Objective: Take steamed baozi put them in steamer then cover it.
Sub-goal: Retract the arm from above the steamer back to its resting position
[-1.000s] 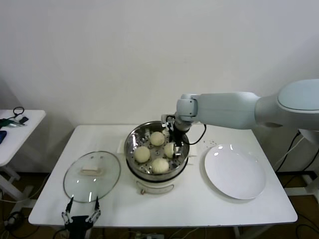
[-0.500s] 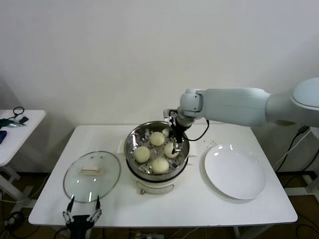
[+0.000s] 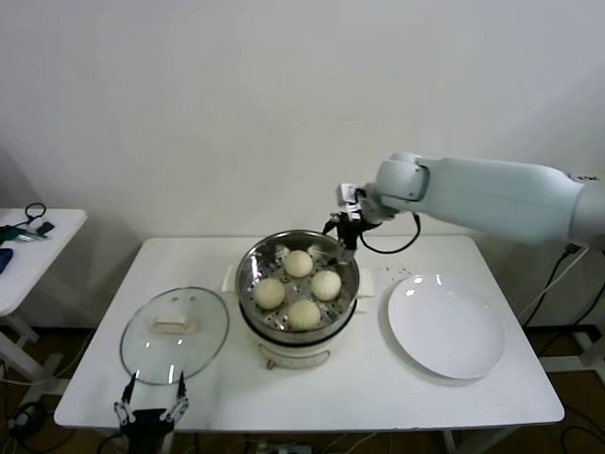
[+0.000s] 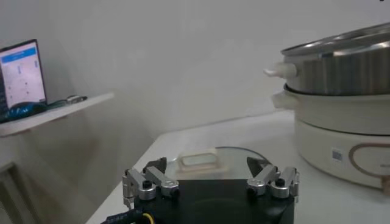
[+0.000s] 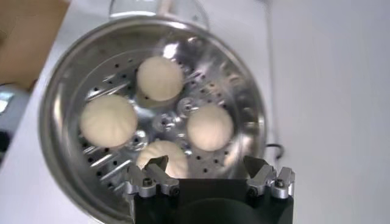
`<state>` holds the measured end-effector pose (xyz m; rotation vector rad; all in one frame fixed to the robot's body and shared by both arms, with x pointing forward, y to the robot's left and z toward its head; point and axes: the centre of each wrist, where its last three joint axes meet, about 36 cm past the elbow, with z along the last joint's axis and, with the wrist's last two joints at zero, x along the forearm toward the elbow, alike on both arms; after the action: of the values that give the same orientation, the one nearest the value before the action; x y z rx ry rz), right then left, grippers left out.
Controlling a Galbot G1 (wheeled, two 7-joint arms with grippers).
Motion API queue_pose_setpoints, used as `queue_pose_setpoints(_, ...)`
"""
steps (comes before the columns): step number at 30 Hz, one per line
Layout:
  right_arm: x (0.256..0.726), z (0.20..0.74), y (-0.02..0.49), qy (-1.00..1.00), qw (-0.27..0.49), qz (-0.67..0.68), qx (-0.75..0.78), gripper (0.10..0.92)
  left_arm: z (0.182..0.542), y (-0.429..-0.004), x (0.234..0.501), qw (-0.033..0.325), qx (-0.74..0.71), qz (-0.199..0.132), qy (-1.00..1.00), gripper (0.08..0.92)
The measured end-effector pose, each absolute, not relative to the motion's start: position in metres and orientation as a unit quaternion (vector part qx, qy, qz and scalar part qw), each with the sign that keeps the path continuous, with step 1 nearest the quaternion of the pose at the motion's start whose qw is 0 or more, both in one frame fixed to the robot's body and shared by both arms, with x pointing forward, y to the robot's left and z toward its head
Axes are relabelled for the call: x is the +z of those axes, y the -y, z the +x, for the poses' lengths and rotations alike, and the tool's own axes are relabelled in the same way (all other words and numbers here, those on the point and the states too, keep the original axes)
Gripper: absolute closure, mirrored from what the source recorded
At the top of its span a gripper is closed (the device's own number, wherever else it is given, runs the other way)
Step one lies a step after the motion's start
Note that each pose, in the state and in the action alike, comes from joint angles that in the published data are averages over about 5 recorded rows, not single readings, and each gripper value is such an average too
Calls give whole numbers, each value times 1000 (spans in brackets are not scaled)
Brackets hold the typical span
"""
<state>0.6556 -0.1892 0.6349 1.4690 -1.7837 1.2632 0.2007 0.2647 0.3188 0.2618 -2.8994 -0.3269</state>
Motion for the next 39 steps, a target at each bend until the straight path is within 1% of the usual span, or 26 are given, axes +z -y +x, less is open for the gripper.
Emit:
queue_pose_setpoints(7, 599, 631, 242, 732, 186, 518, 401, 200, 209, -269, 326, 96, -119, 103, 983, 177)
queue_pose_setpoints(13, 559, 605, 284, 802, 127, 481, 330, 200, 218, -270, 333, 88, -132, 105, 982, 177)
queue_pose_setpoints(18, 529, 583, 308, 851, 78, 442, 274, 200, 224, -270, 338, 81, -145, 105, 981, 177)
queue_pose_setpoints(24, 498, 556, 330, 895, 33, 388, 217, 200, 232, -269, 344, 76, -169, 105, 977, 177)
queue_pose_setpoints(30, 465, 529, 342, 927, 9, 333, 171, 200, 239, -274, 351, 72, -215, 101, 969, 177)
queue_pose_setpoints(39, 420, 489, 350, 960, 2, 260, 103, 200, 242, -286, 359, 75, -358, 74, 928, 177)
